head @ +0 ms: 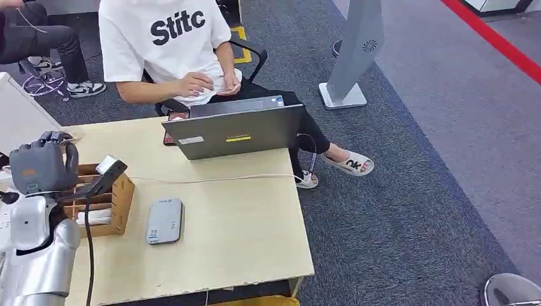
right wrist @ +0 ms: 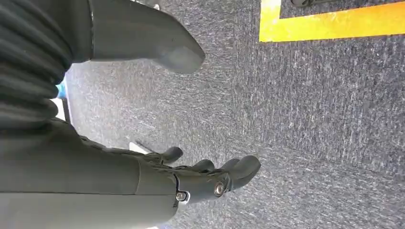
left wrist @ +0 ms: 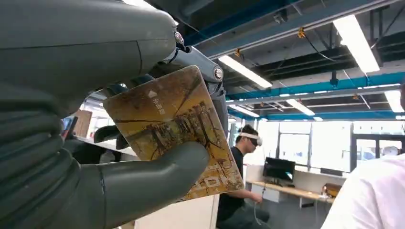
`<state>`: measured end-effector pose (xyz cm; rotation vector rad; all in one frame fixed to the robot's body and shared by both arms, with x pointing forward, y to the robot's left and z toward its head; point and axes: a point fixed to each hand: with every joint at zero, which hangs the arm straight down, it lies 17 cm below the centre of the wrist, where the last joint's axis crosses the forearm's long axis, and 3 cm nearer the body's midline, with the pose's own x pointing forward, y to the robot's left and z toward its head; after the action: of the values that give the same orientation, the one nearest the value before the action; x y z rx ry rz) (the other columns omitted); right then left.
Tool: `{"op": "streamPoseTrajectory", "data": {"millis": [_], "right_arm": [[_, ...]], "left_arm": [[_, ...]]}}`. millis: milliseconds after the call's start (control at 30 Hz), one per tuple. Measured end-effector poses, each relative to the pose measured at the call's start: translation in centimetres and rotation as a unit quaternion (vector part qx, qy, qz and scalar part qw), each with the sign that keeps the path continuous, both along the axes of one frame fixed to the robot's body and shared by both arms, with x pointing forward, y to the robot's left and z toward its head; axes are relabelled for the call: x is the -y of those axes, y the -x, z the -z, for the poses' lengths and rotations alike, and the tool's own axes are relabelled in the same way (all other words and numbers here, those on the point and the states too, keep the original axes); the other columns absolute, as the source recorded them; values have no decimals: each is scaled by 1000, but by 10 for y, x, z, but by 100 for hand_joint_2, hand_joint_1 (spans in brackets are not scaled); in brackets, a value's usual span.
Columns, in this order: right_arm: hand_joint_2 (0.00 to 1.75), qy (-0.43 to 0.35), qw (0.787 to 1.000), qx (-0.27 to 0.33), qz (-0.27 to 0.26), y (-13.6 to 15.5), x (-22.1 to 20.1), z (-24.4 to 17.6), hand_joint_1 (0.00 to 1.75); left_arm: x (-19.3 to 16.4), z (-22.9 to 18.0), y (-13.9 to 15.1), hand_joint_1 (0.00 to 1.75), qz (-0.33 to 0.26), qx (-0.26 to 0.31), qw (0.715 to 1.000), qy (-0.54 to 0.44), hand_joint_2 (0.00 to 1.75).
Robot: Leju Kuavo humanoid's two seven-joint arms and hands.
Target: Pass the card to the sensor for recognition and then transmit it.
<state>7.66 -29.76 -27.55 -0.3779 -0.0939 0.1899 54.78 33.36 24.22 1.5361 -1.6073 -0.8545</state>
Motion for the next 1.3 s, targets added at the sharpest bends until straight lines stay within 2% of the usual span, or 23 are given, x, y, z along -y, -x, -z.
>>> {"op": "streamPoseTrajectory", "data": {"millis": [300, 533, 833, 1133, 1300], "right_arm": [[175, -10, 1000, 8, -11, -3, -6, 0, 0], [175, -12, 1000, 5, -3, -2, -7, 1, 0], [175, -15, 1000, 0, -1, 0, -6, 1, 0], [175, -15, 1000, -1, -5, 1, -6, 1, 0], [175, -18, 1000, -2, -14, 0, -7, 2, 0]], "left_arm": [[75, 14, 18, 175, 80, -55, 995, 14, 175], [113, 40, 24, 175, 118, -117, 986, 16, 175], [116, 86, 22, 175, 101, -186, 977, 2, 175], [117, 126, 29, 175, 93, -217, 972, -15, 175], [132, 145, 36, 175, 108, -225, 968, -16, 175]]}}
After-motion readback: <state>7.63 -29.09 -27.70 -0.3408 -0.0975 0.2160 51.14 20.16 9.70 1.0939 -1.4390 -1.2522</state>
